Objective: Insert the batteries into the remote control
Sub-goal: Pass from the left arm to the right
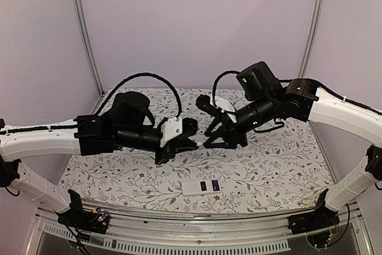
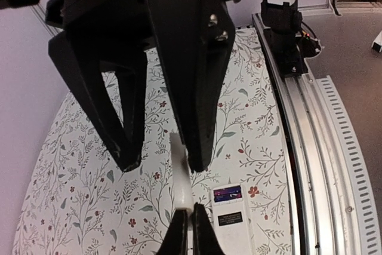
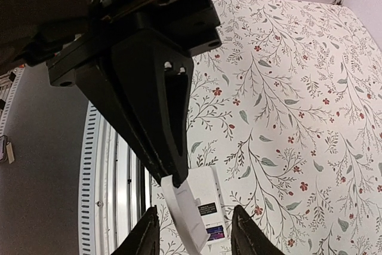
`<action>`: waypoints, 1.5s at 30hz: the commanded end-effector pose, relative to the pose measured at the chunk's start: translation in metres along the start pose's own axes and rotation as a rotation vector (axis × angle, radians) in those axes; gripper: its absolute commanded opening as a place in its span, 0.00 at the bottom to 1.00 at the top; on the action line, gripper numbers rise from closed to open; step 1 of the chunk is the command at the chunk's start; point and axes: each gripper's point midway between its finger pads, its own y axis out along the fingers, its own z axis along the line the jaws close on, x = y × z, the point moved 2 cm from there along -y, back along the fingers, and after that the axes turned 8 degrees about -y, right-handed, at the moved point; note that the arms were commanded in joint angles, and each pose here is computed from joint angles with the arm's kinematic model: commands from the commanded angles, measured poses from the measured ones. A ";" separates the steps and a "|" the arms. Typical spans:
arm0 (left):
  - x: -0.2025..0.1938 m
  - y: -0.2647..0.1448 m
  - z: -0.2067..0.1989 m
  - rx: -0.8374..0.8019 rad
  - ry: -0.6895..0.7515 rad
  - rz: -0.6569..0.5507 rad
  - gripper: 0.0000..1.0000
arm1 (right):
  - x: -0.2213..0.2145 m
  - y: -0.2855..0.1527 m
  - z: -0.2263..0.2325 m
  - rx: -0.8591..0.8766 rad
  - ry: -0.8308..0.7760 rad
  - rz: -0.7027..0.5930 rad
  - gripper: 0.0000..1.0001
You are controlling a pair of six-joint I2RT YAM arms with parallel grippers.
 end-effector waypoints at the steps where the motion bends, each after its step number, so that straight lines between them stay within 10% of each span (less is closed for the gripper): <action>1: 0.000 -0.003 -0.001 -0.013 -0.091 -0.005 0.00 | -0.006 0.005 -0.002 -0.022 -0.042 0.019 0.38; 8: -0.004 0.000 0.002 -0.014 -0.106 0.009 0.00 | -0.007 0.013 0.002 0.008 -0.045 0.009 0.17; 27: -0.007 -0.001 0.012 0.004 -0.140 0.016 0.00 | -0.013 0.021 0.007 0.039 -0.042 0.020 0.00; 45: -0.004 -0.005 0.015 0.004 -0.157 -0.001 0.00 | -0.012 0.021 -0.002 -0.023 -0.061 0.020 0.24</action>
